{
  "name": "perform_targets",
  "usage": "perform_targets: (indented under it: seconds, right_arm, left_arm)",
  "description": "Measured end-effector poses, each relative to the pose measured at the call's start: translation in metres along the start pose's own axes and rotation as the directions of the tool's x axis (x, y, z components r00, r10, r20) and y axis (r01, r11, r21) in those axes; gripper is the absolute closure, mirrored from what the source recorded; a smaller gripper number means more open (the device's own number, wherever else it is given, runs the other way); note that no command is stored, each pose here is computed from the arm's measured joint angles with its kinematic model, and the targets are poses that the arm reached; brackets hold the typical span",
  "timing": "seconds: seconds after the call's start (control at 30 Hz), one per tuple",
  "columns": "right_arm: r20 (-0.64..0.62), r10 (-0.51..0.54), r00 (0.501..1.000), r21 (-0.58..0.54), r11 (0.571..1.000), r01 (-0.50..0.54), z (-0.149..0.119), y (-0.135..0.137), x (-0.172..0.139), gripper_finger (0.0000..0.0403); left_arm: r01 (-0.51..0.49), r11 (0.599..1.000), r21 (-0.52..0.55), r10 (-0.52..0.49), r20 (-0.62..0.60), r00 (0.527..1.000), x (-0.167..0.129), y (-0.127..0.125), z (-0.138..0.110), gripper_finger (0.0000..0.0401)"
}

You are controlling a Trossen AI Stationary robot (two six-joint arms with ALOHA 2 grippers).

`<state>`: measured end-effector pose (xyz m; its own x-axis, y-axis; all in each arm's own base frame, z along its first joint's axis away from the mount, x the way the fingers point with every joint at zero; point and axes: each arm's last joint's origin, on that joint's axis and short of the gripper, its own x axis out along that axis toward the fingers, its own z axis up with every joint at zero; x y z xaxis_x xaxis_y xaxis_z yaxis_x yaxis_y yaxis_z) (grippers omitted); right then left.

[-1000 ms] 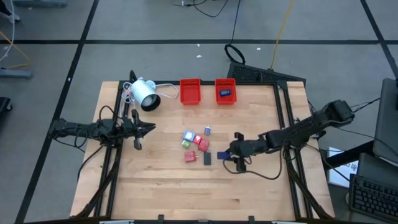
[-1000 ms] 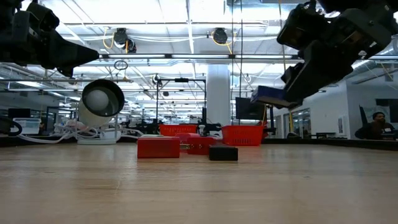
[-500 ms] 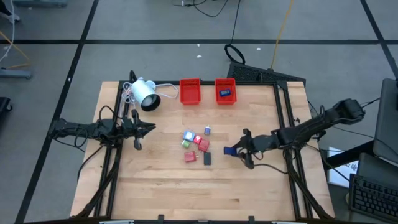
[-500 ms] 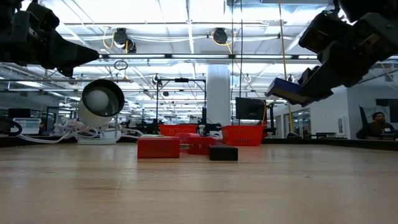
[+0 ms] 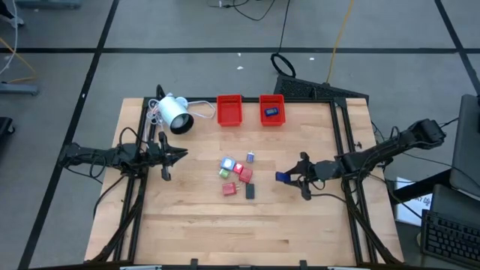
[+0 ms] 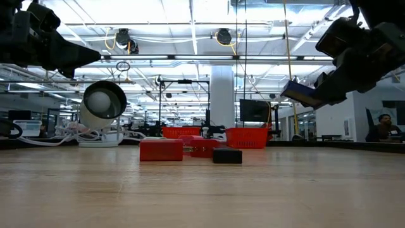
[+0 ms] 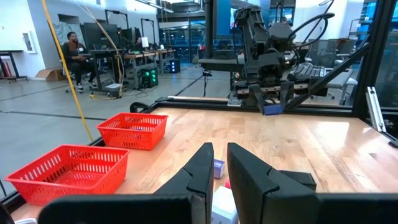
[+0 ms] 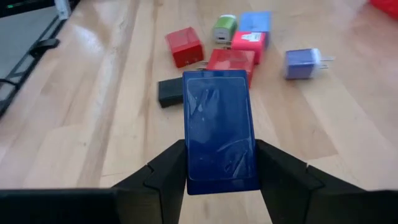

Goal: Pick & Place Office items
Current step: Put the blue digital clock into the right red bin

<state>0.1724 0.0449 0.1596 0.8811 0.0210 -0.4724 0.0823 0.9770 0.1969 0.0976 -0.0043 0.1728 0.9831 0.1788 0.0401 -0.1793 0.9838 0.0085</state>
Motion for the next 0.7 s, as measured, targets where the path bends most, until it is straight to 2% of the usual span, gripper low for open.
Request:
perform_targets:
  seconds: [0.17, 0.7]
  right_arm:
    - [0.007, -0.035, 0.999, 0.001, 0.999, 0.035, -0.009, -0.006, -0.003, 0.0236]
    - [0.149, -0.02, 0.989, 0.052, 0.999, 0.012, -0.023, -0.019, -0.009, 0.0236]
  left_arm:
    - [0.0, 1.0, 0.0, 0.0, 0.0, 1.0, 0.0, 0.0, 0.0, 0.0354]
    - [0.0, 1.0, 0.001, 0.0, 0.0, 1.0, 0.0, 0.0, 0.0, 0.0354]
